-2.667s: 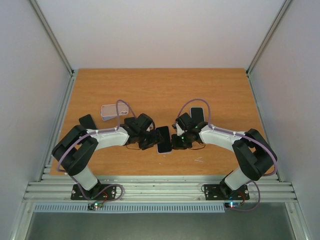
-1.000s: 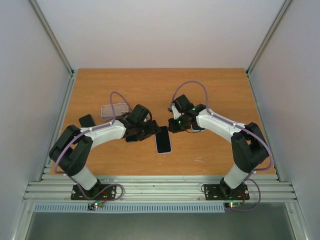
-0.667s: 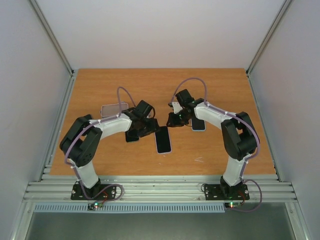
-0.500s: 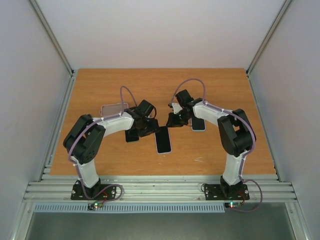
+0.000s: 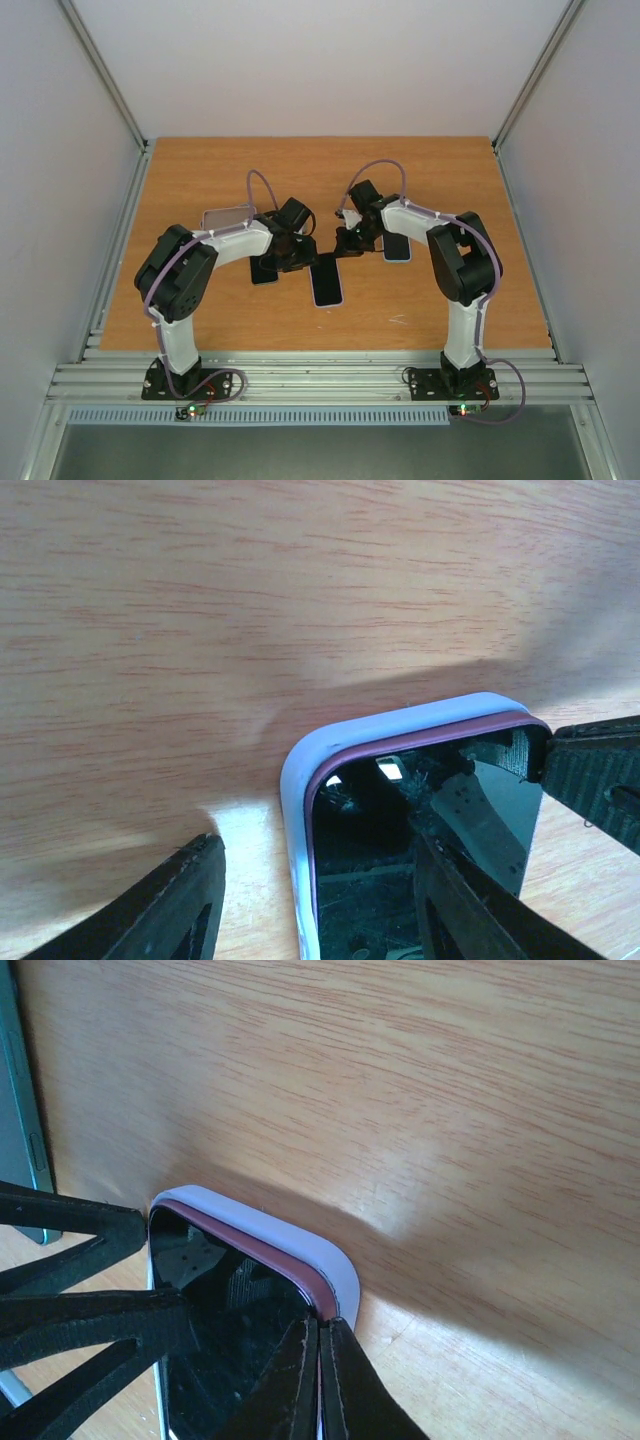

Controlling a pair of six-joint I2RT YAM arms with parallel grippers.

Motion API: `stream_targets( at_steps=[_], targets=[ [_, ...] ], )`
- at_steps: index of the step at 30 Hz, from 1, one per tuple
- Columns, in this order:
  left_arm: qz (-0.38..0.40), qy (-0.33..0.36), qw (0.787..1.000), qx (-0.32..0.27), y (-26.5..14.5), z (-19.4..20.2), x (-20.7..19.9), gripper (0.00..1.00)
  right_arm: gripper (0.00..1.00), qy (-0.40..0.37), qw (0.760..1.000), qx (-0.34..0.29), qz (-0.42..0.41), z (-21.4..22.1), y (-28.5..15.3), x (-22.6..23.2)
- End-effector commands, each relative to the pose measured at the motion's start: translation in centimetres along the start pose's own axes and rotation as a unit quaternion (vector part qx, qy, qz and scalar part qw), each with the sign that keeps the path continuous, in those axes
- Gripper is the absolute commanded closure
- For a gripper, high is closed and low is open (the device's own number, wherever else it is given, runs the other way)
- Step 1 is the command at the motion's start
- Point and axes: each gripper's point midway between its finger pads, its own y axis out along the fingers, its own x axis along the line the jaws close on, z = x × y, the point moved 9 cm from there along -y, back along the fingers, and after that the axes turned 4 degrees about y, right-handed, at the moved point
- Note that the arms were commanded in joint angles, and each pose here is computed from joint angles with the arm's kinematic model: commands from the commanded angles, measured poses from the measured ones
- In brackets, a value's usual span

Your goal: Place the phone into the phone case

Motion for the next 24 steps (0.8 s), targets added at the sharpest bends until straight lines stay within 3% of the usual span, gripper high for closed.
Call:
stream_targets(
  at_steps=[1, 13, 17, 20, 24],
  targets=[
    [-0.015, -0.001, 1.000, 0.020, 1.1, 0.3, 0.6, 0.47, 0.97, 0.035, 0.989, 0.070, 0.126, 2.1, 3.4, -3.4],
    [-0.028, -0.013, 0.999, 0.010, 0.5, 1.2, 1.4, 0.45, 0.95, -0.004, 0.940, 0.123, 0.318, 3.5, 5.8, -4.3],
    [-0.038, -0.013, 0.999, 0.013, 0.7, 1.3, 1.7, 0.46, 0.92, -0.033, 0.931, 0.124, 0.340, 3.6, 6.5, -3.0],
    [-0.051, -0.011, 0.999, 0.016, 1.2, 1.0, 1.8, 0.51, 0.90, -0.040, 0.933, 0.124, 0.334, 3.6, 6.8, -2.4],
    [-0.072, -0.003, 0.997, 0.015, 1.6, 0.8, 2.0, 0.58, 0.88, -0.046, 0.957, 0.094, 0.270, 3.5, 5.6, -0.5]
  ],
)
